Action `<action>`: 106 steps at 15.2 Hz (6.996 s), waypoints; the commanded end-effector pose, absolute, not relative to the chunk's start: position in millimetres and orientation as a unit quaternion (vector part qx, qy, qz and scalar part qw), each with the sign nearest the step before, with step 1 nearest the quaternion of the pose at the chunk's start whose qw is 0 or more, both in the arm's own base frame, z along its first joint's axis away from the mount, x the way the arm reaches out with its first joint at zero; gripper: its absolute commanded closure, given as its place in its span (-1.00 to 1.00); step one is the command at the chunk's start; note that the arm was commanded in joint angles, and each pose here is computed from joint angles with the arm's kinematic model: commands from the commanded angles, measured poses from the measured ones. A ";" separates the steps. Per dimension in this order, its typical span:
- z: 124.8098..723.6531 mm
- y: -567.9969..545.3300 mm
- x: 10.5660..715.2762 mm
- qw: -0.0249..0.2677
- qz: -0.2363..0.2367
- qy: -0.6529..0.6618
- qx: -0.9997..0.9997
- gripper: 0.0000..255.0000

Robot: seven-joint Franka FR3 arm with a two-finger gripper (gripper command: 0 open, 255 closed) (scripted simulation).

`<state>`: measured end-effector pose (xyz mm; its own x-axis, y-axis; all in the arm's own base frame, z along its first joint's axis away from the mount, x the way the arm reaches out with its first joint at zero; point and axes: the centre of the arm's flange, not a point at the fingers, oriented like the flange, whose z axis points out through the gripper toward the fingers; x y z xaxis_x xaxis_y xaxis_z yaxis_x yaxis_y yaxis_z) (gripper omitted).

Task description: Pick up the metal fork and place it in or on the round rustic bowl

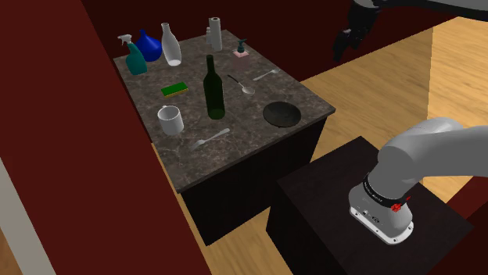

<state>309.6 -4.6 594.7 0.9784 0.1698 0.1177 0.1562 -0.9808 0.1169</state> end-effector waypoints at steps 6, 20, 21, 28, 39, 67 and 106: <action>556.1 22.6 352.7 0.049 0.066 0.137 0.987 -1.00; 448.0 122.1 454.3 0.036 0.071 0.287 0.955 -1.00; 440.3 130.4 460.3 0.035 0.071 0.298 0.951 -1.00; 386.3 191.7 496.9 0.028 0.073 0.370 0.926 -1.00; 301.6 297.5 533.9 0.017 0.075 0.480 0.874 -1.00; 176.3 414.3 549.1 0.006 0.076 0.584 0.808 1.00; 292.9 335.9 538.8 0.006 0.076 0.584 0.808 1.00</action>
<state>542.2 350.4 292.7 0.3076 0.9444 0.1158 0.9427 -0.3190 0.0975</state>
